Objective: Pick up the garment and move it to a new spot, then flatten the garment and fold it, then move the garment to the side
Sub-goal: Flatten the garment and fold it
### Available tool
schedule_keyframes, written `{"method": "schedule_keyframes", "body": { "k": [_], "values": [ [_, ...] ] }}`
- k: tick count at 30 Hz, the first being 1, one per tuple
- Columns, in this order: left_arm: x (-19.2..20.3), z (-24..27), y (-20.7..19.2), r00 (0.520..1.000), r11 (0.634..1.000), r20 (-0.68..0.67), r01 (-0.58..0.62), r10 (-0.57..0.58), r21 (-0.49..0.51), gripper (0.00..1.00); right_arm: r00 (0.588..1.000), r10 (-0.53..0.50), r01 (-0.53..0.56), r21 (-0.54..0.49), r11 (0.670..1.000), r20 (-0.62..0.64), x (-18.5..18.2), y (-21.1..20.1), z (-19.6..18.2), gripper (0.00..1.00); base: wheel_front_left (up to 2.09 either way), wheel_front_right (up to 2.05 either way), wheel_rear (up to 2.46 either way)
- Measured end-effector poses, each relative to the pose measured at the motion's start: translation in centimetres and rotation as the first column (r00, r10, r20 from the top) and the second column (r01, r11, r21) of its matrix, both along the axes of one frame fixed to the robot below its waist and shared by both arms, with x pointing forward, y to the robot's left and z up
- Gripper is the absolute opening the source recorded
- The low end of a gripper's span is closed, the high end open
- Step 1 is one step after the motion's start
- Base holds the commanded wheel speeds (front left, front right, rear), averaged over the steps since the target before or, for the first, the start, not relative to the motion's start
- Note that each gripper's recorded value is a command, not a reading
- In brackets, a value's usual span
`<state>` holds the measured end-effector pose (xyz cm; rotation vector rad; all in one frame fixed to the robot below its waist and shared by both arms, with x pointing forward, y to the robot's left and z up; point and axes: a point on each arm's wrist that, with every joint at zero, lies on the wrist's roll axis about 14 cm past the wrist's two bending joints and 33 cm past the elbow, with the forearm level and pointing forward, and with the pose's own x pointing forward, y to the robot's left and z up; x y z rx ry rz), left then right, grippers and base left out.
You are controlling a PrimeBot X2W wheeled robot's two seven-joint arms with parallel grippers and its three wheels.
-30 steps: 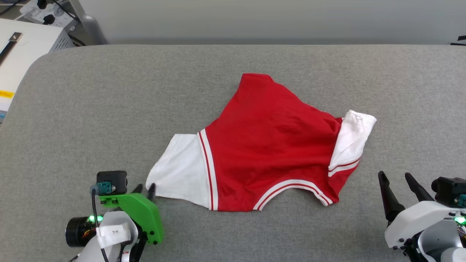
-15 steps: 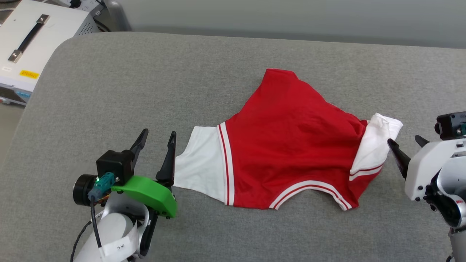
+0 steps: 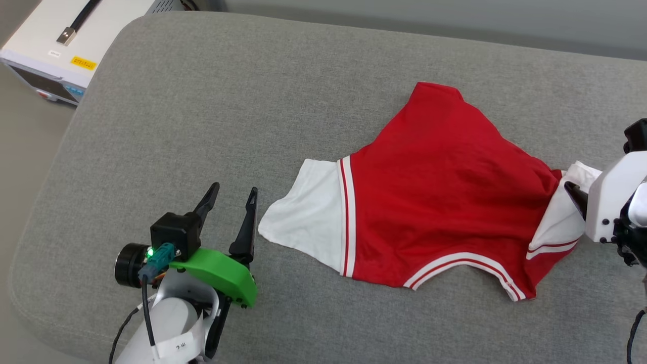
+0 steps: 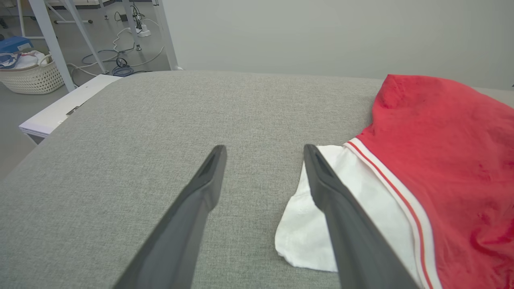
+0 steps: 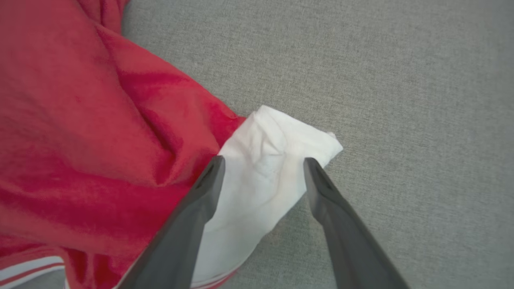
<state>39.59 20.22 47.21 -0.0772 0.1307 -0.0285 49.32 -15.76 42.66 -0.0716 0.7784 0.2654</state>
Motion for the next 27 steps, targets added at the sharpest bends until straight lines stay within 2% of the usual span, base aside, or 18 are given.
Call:
{"method": "schedule_keyframes", "body": {
  "k": [6, 7, 8, 9, 14, 18, 27],
  "values": [
    [0.1, -0.5, 0.5, 1.000, 1.000, -0.014, -0.014, 0.014, 0.004, 1.00, 0.999, 0.006, -0.007, -0.005, 1.000, -0.040, 0.6, 0.5, -1.5, 1.00, 0.00, 0.00, 0.00],
    [0.1, -0.6, 0.5, 1.000, 1.000, -0.016, -0.016, 0.016, 0.004, 1.00, 0.999, 0.008, -0.008, -0.005, 1.000, -0.043, 0.6, 0.6, -1.6, 0.87, 0.00, 0.00, 0.00],
    [0.1, -0.7, 0.5, 1.000, 1.000, -0.019, -0.017, 0.017, 0.004, 1.00, 0.999, 0.009, -0.009, -0.004, 1.000, -0.047, 0.7, 0.7, -1.8, 0.49, 0.00, 0.00, 0.00],
    [0.1, -0.7, 0.6, 1.000, 1.000, -0.021, -0.018, 0.018, 0.005, 1.00, 0.999, 0.009, -0.009, -0.003, 1.000, -0.047, 0.7, 0.7, -1.9, 0.00, 0.00, 0.00, 0.00],
    [0.0, -0.9, 0.6, 1.000, 1.000, -0.021, -0.021, 0.021, 0.003, 1.00, 1.000, 0.009, -0.009, 0.000, 1.000, -0.029, 0.8, 0.7, -1.5, 0.00, 0.00, 0.00, 0.00],
    [0.0, -0.6, 0.5, 1.000, 1.000, -0.014, -0.020, 0.019, -0.005, 1.00, 1.000, 0.005, -0.005, 0.013, 1.000, 0.031, 1.0, 0.6, 0.2, 0.00, 0.00, 0.00, 0.00],
    [0.2, 0.7, -0.6, 1.000, 1.000, 0.024, 0.006, -0.005, -0.027, 1.00, 0.986, -0.053, 0.028, 0.154, 0.988, 0.157, -1.7, -0.2, 4.1, 0.00, 0.00, 0.00, 0.00]
  ]
}}
